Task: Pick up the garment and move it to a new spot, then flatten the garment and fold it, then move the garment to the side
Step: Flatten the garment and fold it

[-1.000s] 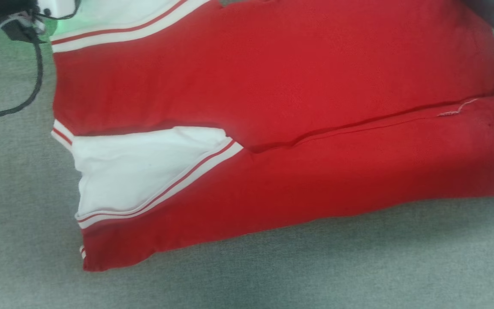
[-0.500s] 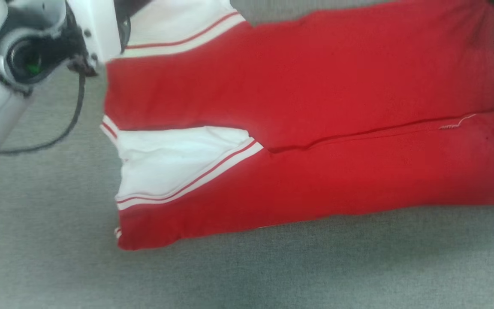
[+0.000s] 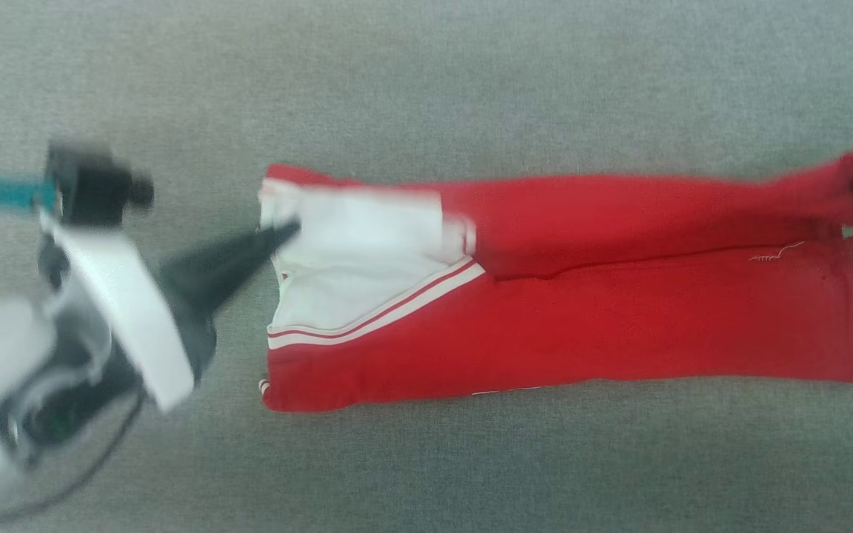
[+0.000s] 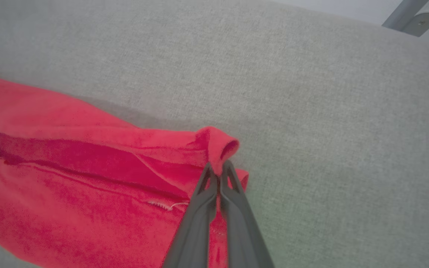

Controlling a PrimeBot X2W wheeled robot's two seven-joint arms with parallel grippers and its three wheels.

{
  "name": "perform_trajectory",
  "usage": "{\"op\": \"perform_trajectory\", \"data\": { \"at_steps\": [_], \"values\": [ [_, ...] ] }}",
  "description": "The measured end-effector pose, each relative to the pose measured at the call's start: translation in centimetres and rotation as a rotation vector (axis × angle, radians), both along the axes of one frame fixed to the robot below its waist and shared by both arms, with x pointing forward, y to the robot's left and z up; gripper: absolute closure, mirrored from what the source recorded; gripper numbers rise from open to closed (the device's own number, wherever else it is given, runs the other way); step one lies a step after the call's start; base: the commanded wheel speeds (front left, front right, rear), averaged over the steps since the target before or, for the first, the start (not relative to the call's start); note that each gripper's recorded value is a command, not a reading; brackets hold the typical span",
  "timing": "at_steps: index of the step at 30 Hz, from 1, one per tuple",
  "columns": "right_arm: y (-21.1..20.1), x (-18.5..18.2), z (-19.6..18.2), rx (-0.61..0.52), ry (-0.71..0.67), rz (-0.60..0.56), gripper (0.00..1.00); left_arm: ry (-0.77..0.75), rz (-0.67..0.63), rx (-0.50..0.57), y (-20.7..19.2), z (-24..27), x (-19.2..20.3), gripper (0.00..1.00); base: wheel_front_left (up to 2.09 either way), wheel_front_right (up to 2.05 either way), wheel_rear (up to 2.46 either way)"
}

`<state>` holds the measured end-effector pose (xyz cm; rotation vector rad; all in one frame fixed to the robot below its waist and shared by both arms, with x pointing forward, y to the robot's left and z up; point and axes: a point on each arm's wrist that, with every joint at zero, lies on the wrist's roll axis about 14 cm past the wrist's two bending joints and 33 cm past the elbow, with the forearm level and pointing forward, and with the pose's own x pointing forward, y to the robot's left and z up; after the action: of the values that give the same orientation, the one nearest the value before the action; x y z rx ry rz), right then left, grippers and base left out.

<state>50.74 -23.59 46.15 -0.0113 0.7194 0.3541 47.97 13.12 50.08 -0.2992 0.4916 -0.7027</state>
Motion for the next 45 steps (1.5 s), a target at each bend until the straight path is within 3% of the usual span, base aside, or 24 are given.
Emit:
{"op": "perform_trajectory", "data": {
  "at_steps": [10, 21, 22, 23, 24, 25, 26, 27, 28, 29, 37, 45],
  "values": [
    [-0.6, -5.3, -3.2, 0.058, 0.069, -0.051, 1.00, 0.157, 0.045, -0.061, 0.7, -5.4, -8.0, 1.00, 0.00, 0.00, 0.00],
    [0.6, -6.0, -7.3, 0.036, 0.122, -0.054, 1.00, 0.255, 0.052, -0.008, -0.4, -11.6, -7.5, 1.00, 0.00, 0.00, 0.00],
    [0.7, -6.0, -7.4, 0.035, 0.124, -0.052, 0.93, 0.253, 0.059, -0.010, -0.4, -11.8, -7.3, 1.00, 0.00, 0.00, 0.00],
    [0.7, -6.0, -7.4, 0.035, 0.119, -0.052, 0.67, 0.250, 0.059, -0.008, -0.5, -12.0, -7.2, 0.96, 0.00, 0.00, 0.00],
    [0.7, -5.9, -7.3, 0.034, 0.118, -0.051, 0.48, 0.245, 0.061, -0.004, -0.4, -12.1, -7.2, 0.86, 0.00, 0.00, 0.00],
    [0.8, -5.9, -7.2, 0.034, 0.112, -0.048, 0.09, 0.237, 0.065, -0.004, -0.5, -12.1, -7.1, 0.69, 0.00, 0.00, 0.00],
    [0.8, -5.8, -7.0, 0.035, 0.104, -0.045, 0.00, 0.228, 0.070, -0.005, -0.5, -12.1, -7.0, 0.53, 0.00, 0.00, 0.00],
    [0.9, -5.8, -6.7, 0.042, 0.096, -0.045, 0.00, 0.219, 0.077, -0.010, -0.5, -12.0, -6.9, 0.53, 0.00, 0.00, 0.00],
    [0.9, -5.8, -6.5, 0.050, 0.091, -0.046, 0.00, 0.208, 0.085, -0.015, -0.5, -11.8, -6.9, 0.16, 0.00, 0.00, 0.00],
    [1.0, -5.9, -6.1, 0.057, 0.086, -0.046, 0.00, 0.194, 0.096, -0.024, -0.5, -11.5, -6.8, 0.00, 0.00, 0.00, 0.00],
    [-0.8, -5.7, -4.2, 0.084, 0.081, -0.101, 0.00, 0.140, 0.242, -0.108, 1.0, -9.4, -7.6, 0.00, 0.00, 0.00, 0.00],
    [-0.6, -4.7, -6.5, 0.095, 0.192, -0.142, 0.00, 0.048, 0.481, -0.170, 4.3, -8.0, -8.7, 0.00, 0.00, 0.00, 0.00]
  ]
}}
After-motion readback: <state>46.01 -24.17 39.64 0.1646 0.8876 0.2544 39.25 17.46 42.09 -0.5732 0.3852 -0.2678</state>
